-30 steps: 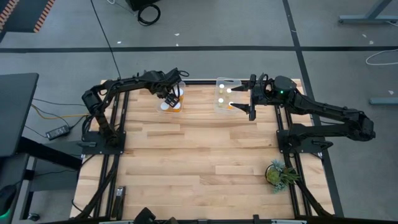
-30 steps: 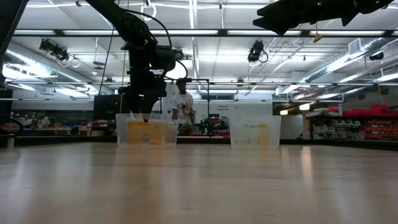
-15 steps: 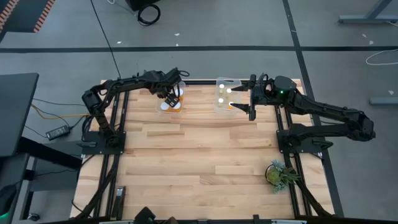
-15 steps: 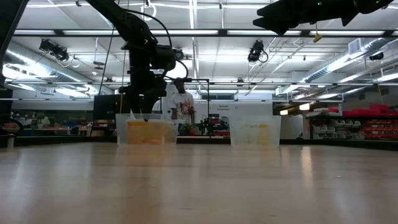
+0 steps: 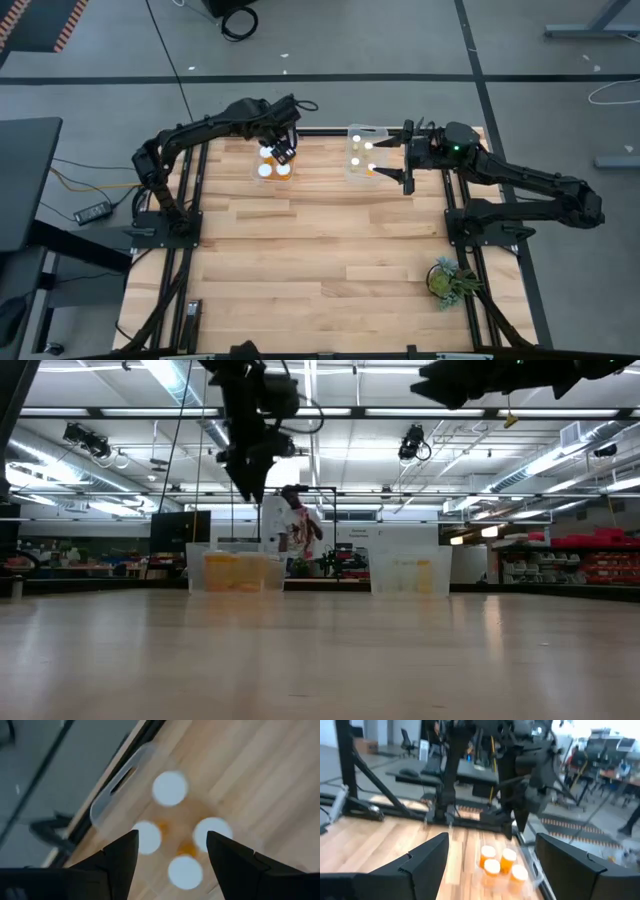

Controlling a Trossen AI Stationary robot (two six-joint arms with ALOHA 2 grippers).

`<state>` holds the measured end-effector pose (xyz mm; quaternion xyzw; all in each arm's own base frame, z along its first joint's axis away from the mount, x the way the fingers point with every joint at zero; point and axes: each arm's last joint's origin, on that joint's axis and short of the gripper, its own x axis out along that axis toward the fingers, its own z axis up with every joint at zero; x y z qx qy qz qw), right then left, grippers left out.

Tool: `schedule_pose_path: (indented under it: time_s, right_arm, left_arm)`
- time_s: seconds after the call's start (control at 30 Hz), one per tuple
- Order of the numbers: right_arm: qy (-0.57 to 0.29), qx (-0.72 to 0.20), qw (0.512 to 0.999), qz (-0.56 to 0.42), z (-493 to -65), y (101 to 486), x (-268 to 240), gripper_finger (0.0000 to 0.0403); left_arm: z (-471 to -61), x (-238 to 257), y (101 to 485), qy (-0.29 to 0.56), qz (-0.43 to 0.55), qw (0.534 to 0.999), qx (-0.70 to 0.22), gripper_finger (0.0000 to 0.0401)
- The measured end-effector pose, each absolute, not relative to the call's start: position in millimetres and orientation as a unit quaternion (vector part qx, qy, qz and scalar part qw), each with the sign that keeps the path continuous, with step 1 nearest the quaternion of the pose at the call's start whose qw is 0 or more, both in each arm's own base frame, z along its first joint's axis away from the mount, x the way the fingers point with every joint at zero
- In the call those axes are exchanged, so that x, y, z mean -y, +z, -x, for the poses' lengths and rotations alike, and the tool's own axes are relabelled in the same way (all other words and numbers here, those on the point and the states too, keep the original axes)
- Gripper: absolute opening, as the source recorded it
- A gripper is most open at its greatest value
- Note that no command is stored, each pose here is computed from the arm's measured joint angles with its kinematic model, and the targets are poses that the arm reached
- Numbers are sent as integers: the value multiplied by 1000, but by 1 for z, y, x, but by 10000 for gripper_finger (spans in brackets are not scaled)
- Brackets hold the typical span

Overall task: Pick and place medicine bottles into bin by pill shape (circle, oval)
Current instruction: Return to Home Position

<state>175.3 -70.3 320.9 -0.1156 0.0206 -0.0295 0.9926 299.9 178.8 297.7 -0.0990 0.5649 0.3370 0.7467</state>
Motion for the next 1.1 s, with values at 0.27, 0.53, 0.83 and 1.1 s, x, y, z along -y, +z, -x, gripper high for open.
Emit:
schedule_pose_path:
  time_s: [0.27, 0.53, 0.83, 1.1]
  right_arm:
    - [-25, -3, 992, 121, -149, 332, 58, 305]
    - [3, 10, 991, 134, -137, 336, 50, 305]
    - [-10, 9, 991, 132, -135, 337, 53, 305]
    - [-20, 5, 992, 121, -136, 336, 54, 305]
  left_arm:
    - [-293, -137, 334, 297, 40, 790, -534, 220]
    - [-271, -98, 372, 271, 15, 837, -476, 203]
    - [-233, -70, 357, 251, 1, 869, -426, 194]
    - [-189, -58, 312, 257, 5, 894, -368, 194]
